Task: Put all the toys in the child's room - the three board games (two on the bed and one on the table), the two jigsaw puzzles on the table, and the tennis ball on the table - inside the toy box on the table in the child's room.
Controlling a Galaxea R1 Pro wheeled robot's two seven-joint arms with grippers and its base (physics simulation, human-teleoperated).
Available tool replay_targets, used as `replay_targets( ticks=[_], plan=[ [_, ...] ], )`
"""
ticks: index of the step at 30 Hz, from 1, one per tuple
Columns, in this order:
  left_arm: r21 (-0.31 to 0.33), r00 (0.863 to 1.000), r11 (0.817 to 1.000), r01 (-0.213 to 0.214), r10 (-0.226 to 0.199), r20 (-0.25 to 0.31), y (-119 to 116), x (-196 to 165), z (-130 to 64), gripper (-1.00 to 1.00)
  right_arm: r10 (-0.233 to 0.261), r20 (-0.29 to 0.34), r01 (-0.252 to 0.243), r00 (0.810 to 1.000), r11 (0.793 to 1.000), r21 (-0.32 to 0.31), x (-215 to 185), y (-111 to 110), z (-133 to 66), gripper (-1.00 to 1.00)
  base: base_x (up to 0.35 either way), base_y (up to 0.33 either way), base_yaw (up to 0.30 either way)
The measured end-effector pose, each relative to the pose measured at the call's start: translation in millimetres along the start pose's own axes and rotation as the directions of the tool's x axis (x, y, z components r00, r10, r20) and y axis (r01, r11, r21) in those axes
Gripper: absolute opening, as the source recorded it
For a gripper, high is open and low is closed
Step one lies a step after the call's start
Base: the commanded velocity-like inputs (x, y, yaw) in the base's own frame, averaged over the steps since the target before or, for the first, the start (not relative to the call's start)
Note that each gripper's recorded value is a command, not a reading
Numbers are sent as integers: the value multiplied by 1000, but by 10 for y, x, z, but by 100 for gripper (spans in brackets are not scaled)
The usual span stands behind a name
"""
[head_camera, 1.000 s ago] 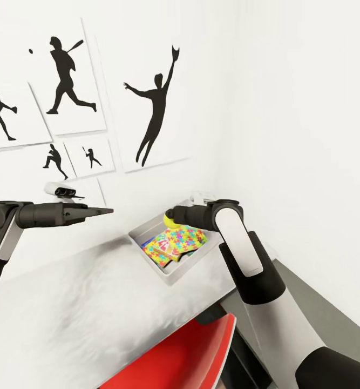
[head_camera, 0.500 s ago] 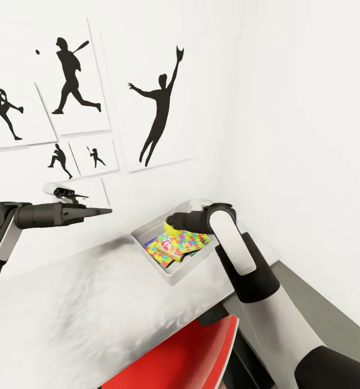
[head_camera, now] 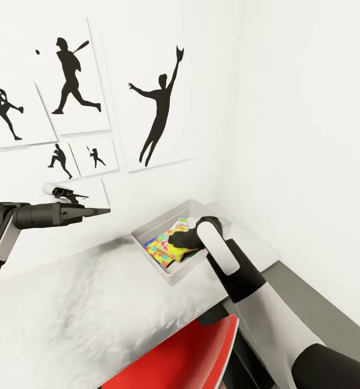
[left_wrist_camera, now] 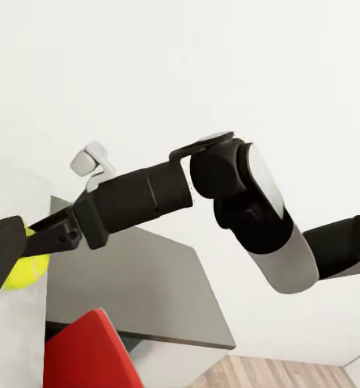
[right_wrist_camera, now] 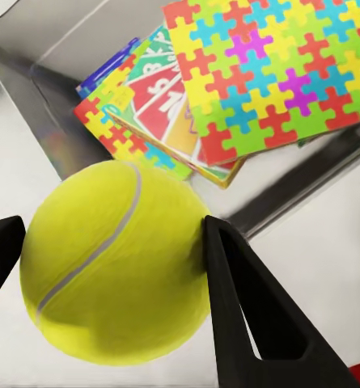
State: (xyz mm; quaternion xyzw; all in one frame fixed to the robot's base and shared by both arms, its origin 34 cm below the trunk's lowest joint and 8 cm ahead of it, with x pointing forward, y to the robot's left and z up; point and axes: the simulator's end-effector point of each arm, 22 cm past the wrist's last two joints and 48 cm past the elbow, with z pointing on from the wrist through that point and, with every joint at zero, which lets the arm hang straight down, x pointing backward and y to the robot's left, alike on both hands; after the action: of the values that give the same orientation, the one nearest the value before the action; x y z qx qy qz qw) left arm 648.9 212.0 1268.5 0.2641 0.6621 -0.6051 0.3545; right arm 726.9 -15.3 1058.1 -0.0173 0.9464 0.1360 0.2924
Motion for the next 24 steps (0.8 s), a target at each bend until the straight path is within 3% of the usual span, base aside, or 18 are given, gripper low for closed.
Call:
replay_targets(
  ticks=[5,24],
  plan=[
    [0,1000,1000,0,0,0,0,0,0,100,-11,-39,12,999,1000,26,140,-54,114,-100,0,0,0],
    [0,1000,1000,0,0,0,-1,0,0,100,-27,-35,28,999,999,29,147,-29,111,-100,0,0,82]
  ],
)
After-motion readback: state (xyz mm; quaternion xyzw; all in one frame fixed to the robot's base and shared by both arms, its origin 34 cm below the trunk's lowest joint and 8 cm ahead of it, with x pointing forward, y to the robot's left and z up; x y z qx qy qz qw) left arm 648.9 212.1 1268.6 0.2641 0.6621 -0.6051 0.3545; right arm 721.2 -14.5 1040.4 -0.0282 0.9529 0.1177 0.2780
